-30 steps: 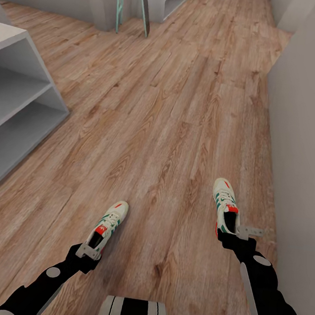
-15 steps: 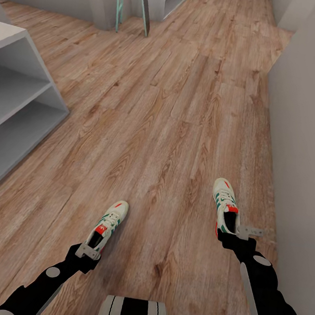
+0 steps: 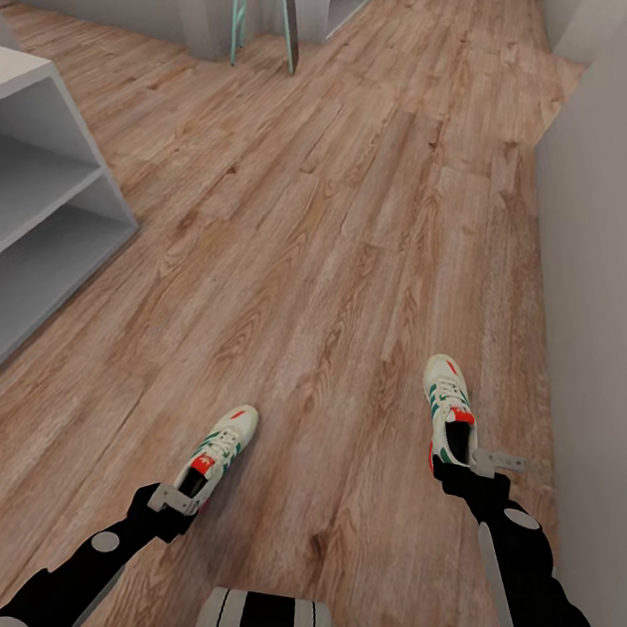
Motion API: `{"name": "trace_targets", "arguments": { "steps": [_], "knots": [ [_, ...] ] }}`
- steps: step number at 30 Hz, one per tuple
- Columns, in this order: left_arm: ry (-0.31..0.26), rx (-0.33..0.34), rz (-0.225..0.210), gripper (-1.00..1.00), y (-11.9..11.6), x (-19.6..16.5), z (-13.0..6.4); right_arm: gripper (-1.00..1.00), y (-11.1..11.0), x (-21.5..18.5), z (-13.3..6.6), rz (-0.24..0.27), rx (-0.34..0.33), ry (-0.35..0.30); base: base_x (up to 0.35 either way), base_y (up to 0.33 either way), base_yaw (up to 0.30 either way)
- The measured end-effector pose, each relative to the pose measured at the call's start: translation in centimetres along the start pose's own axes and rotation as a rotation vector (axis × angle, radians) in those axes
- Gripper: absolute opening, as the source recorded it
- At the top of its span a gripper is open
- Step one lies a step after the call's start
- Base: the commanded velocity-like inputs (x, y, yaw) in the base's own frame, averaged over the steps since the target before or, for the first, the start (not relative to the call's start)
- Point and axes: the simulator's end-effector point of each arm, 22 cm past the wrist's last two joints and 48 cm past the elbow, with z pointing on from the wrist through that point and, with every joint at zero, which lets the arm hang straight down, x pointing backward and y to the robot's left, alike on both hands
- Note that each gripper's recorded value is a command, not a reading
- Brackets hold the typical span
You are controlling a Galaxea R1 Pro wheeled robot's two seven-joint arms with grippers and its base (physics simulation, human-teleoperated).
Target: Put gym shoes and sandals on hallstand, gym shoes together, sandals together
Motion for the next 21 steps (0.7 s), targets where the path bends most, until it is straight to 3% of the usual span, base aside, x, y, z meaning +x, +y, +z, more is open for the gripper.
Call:
{"name": "trace_targets", "arguments": {
  "steps": [21],
  "knots": [
    [0.001, 0.006, 0.005, 1.0, -0.55, -0.05, 0.07, -1.0, 0.0, 0.0, 0.0, 0.0, 0.0, 0.0, 0.016, 0.002, 0.0]
  ]
}}
